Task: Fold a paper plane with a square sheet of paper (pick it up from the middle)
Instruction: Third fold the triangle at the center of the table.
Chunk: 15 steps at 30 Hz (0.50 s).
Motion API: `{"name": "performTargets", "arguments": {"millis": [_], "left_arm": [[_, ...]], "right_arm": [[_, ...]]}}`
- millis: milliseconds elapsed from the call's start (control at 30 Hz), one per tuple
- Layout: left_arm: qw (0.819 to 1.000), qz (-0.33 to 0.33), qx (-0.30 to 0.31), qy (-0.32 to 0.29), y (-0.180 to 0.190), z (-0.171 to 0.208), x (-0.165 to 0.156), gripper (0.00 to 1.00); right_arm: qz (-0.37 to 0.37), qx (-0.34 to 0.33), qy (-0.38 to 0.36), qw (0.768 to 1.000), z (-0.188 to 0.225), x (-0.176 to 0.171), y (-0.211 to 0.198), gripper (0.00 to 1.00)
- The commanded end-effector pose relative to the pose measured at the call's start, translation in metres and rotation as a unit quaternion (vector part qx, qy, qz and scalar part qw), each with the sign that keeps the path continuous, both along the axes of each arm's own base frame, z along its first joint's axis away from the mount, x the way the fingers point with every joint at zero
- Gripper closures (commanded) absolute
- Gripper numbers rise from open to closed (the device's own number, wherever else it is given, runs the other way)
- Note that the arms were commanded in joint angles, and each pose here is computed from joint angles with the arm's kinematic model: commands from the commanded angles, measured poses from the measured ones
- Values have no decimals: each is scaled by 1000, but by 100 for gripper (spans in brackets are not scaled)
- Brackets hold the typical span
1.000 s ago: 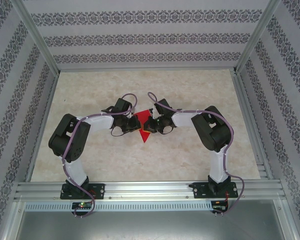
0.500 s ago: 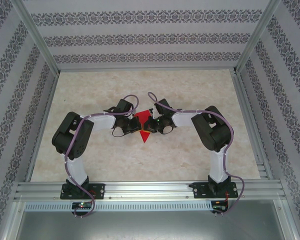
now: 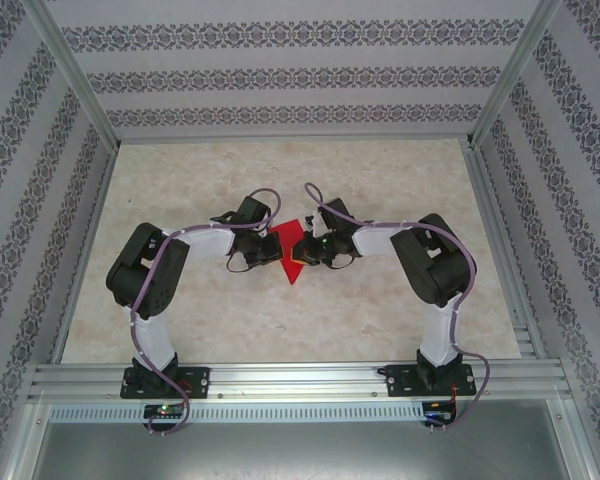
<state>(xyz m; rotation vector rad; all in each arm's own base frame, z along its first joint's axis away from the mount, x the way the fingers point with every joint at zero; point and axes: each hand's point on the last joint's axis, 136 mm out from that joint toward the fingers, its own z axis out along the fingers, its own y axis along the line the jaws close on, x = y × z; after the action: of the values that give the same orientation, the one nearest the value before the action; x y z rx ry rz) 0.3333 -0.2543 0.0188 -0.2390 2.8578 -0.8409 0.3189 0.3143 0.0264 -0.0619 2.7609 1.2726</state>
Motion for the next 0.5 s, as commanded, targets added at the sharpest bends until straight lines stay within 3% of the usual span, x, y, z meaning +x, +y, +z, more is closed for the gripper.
{"name": "performTargets", "arguments": {"millis": [0,200,467], "left_arm": [[999,-8,48,19,10,-20,-10,97],[999,-10,46,13,8,-14,-8,97],[999,-13,3,-30,-3,24,0,93]], "right_arm": [[9,29,-31,999,22,3,2,100],[3,7,-28,1000,16,-1,-6,100],[8,9,-22,1000,10,2,0,100]]}}
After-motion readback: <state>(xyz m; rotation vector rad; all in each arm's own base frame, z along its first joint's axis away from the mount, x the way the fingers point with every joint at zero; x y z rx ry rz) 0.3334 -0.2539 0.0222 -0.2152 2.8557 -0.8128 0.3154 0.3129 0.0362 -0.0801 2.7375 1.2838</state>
